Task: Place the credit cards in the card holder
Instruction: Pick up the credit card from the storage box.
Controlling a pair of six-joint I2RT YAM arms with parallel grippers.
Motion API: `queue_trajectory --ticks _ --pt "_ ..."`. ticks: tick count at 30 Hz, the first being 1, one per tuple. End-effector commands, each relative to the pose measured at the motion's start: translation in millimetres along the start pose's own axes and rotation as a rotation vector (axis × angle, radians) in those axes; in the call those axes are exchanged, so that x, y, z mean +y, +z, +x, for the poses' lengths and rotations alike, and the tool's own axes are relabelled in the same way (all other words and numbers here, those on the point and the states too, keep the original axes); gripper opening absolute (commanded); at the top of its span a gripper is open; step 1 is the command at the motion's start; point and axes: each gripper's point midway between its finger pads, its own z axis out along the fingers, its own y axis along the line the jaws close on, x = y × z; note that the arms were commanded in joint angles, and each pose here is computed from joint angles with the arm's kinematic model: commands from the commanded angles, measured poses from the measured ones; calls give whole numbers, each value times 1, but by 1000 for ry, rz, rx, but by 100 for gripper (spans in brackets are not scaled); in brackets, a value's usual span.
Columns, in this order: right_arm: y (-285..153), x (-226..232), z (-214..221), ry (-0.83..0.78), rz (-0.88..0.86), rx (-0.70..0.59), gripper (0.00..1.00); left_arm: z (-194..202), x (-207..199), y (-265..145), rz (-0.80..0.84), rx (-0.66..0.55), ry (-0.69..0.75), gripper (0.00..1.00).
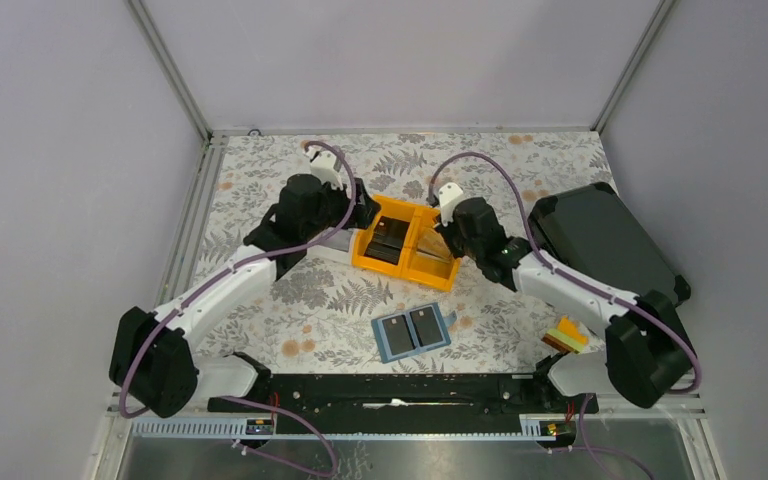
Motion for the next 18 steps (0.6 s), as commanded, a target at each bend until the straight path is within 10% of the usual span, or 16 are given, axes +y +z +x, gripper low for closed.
queue_trajectory --ticks 1,18 --pt "-23 9 -31 218 -52 -210 0 -6 -49 -14 267 -62 -164 75" --pt "-69 20 -72 512 -243 -548 0 15 -110 9 611 12 -256 77"
